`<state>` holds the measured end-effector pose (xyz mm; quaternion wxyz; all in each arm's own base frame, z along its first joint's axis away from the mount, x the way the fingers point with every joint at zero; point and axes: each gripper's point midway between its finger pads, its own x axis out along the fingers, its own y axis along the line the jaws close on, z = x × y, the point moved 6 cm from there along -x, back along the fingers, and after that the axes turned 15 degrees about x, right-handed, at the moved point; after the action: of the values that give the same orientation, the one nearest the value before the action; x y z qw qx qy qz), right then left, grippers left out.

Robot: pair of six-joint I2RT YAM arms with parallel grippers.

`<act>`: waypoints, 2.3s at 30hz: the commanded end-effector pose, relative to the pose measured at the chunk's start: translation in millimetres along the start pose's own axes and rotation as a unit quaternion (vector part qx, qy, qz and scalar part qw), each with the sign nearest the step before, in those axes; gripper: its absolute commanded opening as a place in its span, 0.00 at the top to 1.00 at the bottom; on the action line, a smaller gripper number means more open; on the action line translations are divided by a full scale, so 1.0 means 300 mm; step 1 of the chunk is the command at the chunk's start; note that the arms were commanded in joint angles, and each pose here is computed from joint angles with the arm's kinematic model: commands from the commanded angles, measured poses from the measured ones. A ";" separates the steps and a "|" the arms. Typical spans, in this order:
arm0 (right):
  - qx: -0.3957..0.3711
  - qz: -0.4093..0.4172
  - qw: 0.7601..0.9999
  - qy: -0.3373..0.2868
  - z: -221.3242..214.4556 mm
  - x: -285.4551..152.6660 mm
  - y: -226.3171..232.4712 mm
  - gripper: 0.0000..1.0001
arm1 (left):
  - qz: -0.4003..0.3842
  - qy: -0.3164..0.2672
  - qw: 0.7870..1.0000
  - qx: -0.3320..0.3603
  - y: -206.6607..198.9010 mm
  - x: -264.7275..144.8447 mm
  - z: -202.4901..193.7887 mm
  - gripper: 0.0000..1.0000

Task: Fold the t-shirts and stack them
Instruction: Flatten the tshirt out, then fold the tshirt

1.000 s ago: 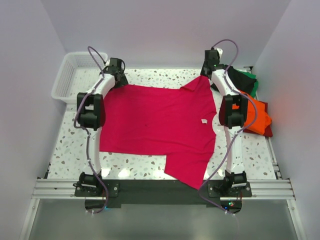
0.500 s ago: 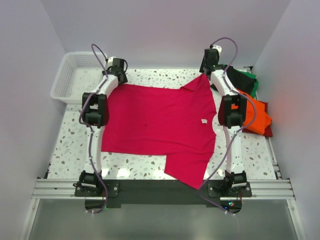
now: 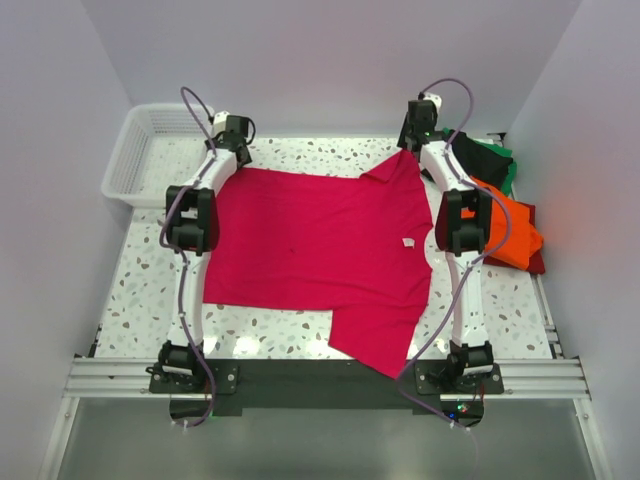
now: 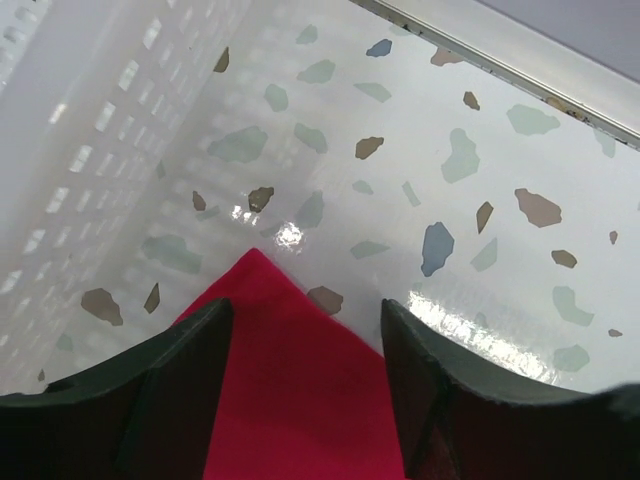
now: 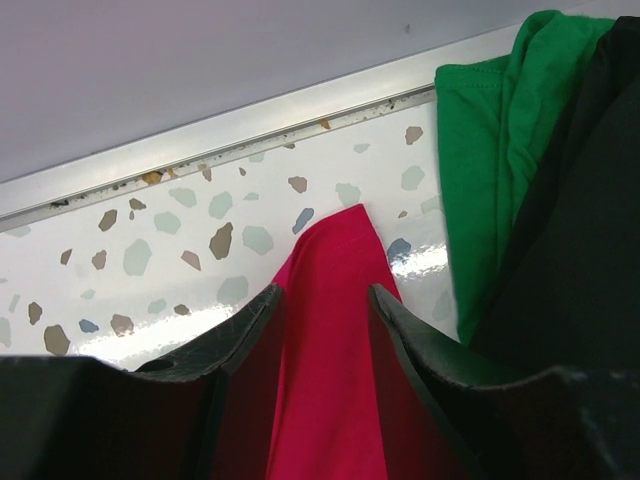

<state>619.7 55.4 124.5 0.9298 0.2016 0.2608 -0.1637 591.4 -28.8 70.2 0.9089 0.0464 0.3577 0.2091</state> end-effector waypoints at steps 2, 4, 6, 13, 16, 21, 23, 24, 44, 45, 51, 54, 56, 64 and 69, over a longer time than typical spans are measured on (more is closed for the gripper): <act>0.026 0.024 0.999 -0.032 0.089 -0.013 0.027 0.57 | 0.047 -0.008 0.998 -0.045 0.066 0.039 0.036 0.42; 0.031 0.026 0.999 -0.032 0.101 -0.016 0.022 0.57 | 0.059 -0.002 0.997 -0.050 0.074 0.038 0.028 0.43; 0.039 0.023 0.998 -0.033 0.113 -0.014 0.005 0.57 | 0.068 0.006 0.996 -0.052 0.080 0.035 0.023 0.42; 0.054 0.024 0.998 -0.033 0.132 -0.016 -0.013 0.58 | 0.068 0.013 0.996 -0.047 0.085 0.026 0.020 0.52; 0.055 0.024 0.998 -0.033 0.135 -0.020 -0.012 0.58 | 0.063 0.014 0.997 -0.046 0.082 0.024 0.020 0.61; 0.057 0.027 0.998 -0.031 0.137 -0.027 -0.010 0.58 | 0.057 0.014 0.998 -0.038 0.078 0.021 0.019 0.77; 0.056 0.028 0.998 -0.030 0.137 -0.030 -0.009 0.58 | 0.055 0.011 0.998 -0.035 0.080 0.017 0.025 0.82; 0.058 0.030 0.997 -0.029 0.139 -0.035 -0.004 0.59 | 0.055 0.010 0.998 -0.035 0.080 0.015 0.029 0.84; 0.067 0.026 0.997 -0.013 0.114 -0.055 -0.017 0.61 | 0.037 -0.069 0.995 -0.059 0.110 -0.141 0.185 1.00; 0.068 0.025 0.997 -0.013 0.117 -0.055 -0.019 0.61 | 0.035 -0.071 0.995 -0.059 0.111 -0.144 0.188 1.00; 0.065 0.012 0.998 -0.012 0.105 -0.036 -0.030 0.60 | 0.025 -0.074 0.995 -0.055 0.107 -0.163 0.197 1.00; 0.065 0.005 0.998 -0.023 0.111 -0.022 -0.033 0.58 | 0.022 -0.073 0.996 -0.052 0.109 -0.170 0.196 1.00; 0.065 -0.002 0.997 -0.031 0.107 -0.003 -0.036 0.56 | 0.017 -0.071 0.996 -0.051 0.106 -0.177 0.191 1.00; 0.074 -0.004 0.997 -0.014 0.037 0.083 -0.049 0.53 | -0.002 -0.071 0.996 -0.047 0.084 -0.224 0.194 1.00; 0.095 -0.010 0.995 0.009 -0.007 0.109 -0.071 0.52 | -0.016 -0.073 0.996 -0.048 0.071 -0.262 0.203 1.00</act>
<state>632.0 35.3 97.2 0.9098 0.2597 0.2635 -0.1879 573.6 -29.7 113.3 0.9158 0.0308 0.3339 0.2209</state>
